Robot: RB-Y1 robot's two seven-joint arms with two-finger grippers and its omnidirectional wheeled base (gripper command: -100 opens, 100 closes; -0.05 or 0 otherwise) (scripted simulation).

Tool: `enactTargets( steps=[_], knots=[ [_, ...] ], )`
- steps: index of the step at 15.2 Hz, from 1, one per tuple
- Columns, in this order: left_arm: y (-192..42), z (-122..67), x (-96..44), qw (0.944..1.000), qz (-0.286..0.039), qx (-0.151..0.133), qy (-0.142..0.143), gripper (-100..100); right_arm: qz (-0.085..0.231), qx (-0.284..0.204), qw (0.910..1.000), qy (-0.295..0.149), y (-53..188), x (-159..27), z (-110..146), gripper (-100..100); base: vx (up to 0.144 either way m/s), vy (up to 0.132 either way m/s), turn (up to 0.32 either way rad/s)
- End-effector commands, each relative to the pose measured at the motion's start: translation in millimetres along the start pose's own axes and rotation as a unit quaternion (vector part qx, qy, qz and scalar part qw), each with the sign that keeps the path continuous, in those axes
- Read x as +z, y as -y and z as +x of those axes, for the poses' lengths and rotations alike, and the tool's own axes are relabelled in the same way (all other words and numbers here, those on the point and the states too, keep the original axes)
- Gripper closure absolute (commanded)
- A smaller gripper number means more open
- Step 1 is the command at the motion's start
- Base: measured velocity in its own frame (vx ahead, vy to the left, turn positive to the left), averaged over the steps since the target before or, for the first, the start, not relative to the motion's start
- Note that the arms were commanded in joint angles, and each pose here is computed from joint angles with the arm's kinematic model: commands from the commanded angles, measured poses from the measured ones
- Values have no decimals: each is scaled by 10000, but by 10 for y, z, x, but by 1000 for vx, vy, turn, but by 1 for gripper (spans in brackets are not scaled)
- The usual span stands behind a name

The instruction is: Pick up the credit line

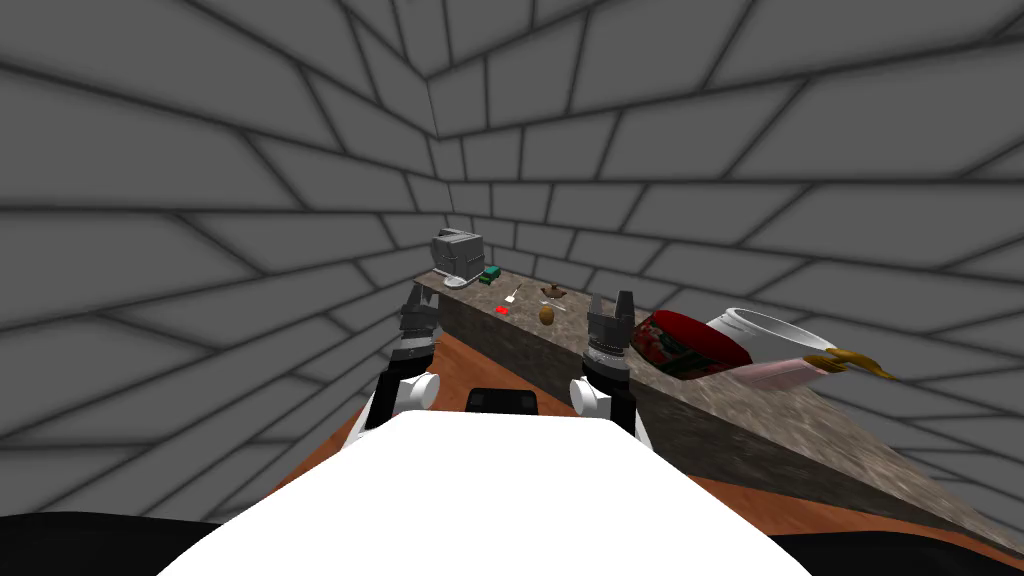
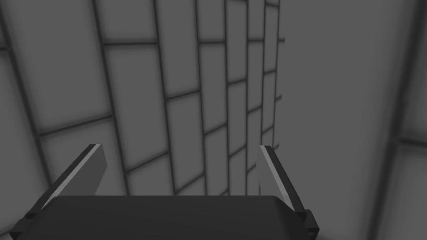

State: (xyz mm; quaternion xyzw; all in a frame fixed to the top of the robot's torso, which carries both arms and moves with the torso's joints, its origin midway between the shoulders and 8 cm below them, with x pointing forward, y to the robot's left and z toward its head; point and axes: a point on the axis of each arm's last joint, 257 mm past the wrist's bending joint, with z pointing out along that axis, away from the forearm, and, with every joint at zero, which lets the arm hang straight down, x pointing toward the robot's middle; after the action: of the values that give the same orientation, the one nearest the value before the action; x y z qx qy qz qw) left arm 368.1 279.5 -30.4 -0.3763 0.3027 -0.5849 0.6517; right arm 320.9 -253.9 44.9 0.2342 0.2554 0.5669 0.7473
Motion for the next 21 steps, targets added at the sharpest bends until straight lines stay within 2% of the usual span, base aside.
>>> enactTargets(
  steps=[1,4,5,6,7,8,9,10,11,12,14,15,16,17,19,20,21],
  knots=[
    [-68,19,3,9998,-101,101,-138,-100,0,0,10000,0,0,0,0,0,-1,-6,-39],
    [-331,29,13,9971,-480,390,-435,-100,0,0,10000,0,0,0,0,0,-2,-22,-111],
    [-331,30,13,9971,-480,393,-440,-100,0,1,10000,0,0,0,0,0,-5,-24,-96],
    [-455,17,16,9951,-656,516,-533,-100,0,0,10000,0,0,0,0,0,-5,-27,-96],
    [-455,17,16,9951,-656,516,-533,-100,0,1,10000,0,0,0,0,0,-4,-25,-84],
    [-582,-6,20,9925,-832,649,-618,-100,0,0,10000,0,0,0,0,0,-1,-28,-114],
    [-593,-7,19,9923,-853,650,-618,-100,0,1,10000,0,0,0,0,0,0,-25,-101],
    [-723,-42,24,9891,-1027,794,-695,-100,0,0,10000,0,0,0,0,0,-2,-28,-140],
    [-744,-44,20,9886,-1069,796,-694,-100,0,1,10000,0,0,0,0,0,-1,-26,-98],
    [-871,-92,27,9849,-1235,949,-760,-100,0,0,10000,0,0,0,0,0,-1,-30,-112],
    [-904,-97,19,9840,-1302,953,-759,-100,0,0,10000,0,0,0,0,0,-1,-23,-81],
    [-1046,-161,24,9791,-1497,1116,-812,-100,0,0,10000,0,0,0,0,0,0,-23,-114],
    [-1072,-166,15,9782,-1550,1120,-809,-100,0,1,10000,0,0,0,0,0,2,-27,-128],
    [-1191,-240,29,9733,-1698,1286,-851,-100,0,0,10000,0,0,0,0,0,1,-35,-160],
    [-1245,-252,10,9713,-1810,1295,-845,-100,0,1,10000,0,0,0,0,0,-2,-31,-94],
    [-1378,-346,19,9649,-1994,1469,-870,-100,0,0,10000,0,0,0,0,0,2,-29,-116],
    [-1419,-358,1,9630,-2081,1476,-863,-100,0,1,10000,0,0,0,0,0,5,-28,-147]
  ],
)
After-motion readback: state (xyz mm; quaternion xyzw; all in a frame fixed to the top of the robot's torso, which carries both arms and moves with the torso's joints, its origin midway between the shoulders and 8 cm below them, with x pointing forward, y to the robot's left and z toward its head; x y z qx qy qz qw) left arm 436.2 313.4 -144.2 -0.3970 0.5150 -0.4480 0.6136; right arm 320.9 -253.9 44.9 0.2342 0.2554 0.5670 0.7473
